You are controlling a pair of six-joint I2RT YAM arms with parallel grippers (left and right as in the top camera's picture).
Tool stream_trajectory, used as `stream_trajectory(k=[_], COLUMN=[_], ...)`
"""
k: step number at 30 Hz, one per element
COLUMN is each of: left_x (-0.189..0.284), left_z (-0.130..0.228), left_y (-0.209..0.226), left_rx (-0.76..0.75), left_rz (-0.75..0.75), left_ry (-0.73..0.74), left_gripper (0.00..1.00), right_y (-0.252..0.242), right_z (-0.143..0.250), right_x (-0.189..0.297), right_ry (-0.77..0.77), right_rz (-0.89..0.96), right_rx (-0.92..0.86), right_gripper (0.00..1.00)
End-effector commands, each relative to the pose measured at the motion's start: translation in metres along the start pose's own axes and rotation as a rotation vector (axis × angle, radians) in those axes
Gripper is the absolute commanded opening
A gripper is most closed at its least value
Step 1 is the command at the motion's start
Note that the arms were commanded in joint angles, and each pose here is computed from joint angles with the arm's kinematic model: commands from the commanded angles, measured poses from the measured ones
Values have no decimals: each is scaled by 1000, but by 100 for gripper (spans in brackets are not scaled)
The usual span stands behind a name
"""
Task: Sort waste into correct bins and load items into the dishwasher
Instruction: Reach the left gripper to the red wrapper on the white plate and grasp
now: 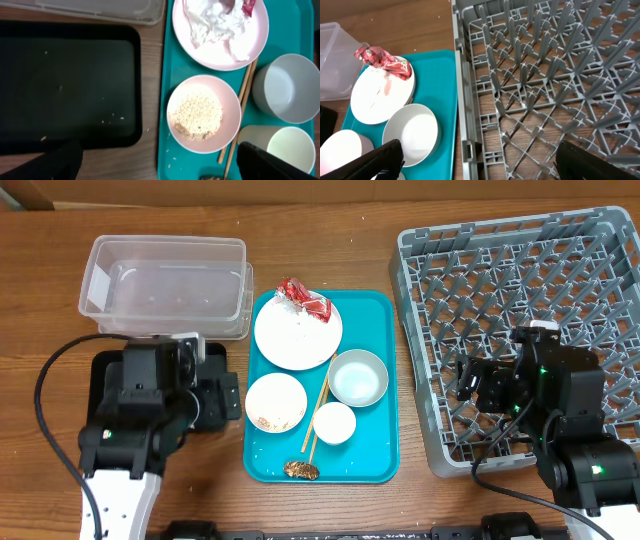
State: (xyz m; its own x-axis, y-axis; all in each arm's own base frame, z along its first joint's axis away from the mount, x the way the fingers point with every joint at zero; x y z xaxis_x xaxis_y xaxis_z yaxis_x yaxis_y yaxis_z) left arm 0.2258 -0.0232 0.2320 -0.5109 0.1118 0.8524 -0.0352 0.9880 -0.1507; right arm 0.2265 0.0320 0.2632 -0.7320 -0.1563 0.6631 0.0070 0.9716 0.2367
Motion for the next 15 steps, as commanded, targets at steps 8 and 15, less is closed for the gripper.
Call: stream_trajectory(k=[8,15], left_x=[-32,-77], left_z=[-56,-94], left_y=[-39,-82], left_rx=[-98,-192], left_rz=[120,124], left_ry=[-55,-29], left_gripper=[99,91], right_y=[6,6], right_z=[-9,-9], right_x=[8,8], right_ry=[-31,-31], right_rz=[-23,-23], right_rx=[3,3], right_gripper=[100,100])
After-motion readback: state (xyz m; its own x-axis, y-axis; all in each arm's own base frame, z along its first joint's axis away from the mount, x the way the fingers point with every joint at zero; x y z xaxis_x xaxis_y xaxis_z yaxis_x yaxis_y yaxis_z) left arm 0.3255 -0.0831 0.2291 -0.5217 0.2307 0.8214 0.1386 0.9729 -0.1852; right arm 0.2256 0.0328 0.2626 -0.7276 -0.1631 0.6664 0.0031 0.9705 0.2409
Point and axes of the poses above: each gripper's point midway between its finger pads, its own x axis back along the fingers, its own y axis along the line the jaws close on, z = x × y, the point moved 5 cm from there along x, back along the fingers, and after that the axes turned 1 degree about -x, right-handed, at the moved point
